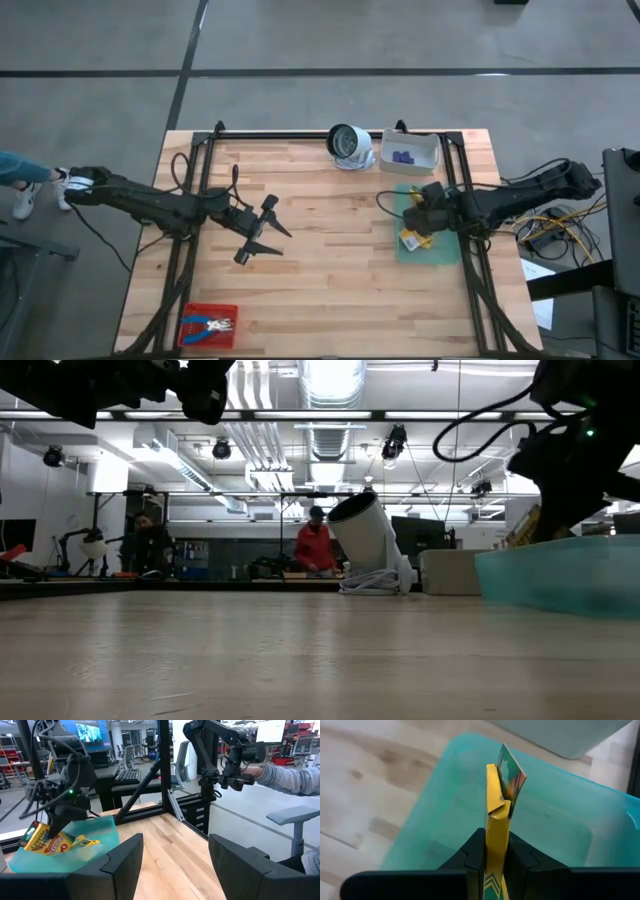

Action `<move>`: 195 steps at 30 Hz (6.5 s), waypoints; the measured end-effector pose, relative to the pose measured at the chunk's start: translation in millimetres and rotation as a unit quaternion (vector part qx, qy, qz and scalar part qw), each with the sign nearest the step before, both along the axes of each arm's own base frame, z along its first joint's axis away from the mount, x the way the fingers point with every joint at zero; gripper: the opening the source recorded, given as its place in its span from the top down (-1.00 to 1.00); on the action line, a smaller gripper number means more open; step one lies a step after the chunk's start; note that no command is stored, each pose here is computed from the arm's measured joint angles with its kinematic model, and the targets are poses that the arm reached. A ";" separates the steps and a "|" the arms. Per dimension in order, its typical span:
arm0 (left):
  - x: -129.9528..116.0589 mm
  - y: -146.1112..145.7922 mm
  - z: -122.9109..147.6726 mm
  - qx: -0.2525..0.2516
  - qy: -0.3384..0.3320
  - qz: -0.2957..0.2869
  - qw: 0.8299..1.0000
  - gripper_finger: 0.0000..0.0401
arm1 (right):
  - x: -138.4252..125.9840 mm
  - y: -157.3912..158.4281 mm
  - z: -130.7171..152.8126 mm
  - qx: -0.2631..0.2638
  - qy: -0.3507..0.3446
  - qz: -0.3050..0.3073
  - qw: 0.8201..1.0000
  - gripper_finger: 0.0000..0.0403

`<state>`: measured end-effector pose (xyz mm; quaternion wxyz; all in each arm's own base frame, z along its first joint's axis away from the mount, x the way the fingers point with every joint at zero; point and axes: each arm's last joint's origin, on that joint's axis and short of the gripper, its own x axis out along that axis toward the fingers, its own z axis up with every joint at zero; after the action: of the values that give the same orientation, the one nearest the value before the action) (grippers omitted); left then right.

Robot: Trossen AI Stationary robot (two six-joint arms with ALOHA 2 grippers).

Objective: Pick & Place School Supplies
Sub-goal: Put the crayon box into the green bin, then return to Home Position

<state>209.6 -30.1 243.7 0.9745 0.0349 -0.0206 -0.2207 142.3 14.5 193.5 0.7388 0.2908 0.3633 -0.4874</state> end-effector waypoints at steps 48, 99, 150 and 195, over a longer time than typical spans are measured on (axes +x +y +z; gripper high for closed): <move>0.0 0.0 -0.4 0.000 0.002 0.000 1.000 -0.16 | 11.7 0.5 28.2 -0.010 0.000 0.075 0.997 0.03; 1.0 0.0 9.9 -0.211 0.060 -0.012 0.976 -0.16 | 183.2 112.2 81.0 -0.305 -0.223 0.555 0.741 0.51; -20.8 6.7 9.1 0.041 -0.014 0.030 0.999 0.96 | 202.0 119.7 101.4 -0.328 -0.093 0.580 0.740 0.96; -88.2 28.0 -42.1 0.184 -0.064 0.261 0.946 0.98 | 19.0 26.1 52.7 -0.396 -0.268 0.469 0.743 0.96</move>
<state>121.4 -2.1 201.6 0.9713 0.2314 -0.0322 0.0442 161.4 40.6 246.2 0.9897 -0.1162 0.0157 -0.0819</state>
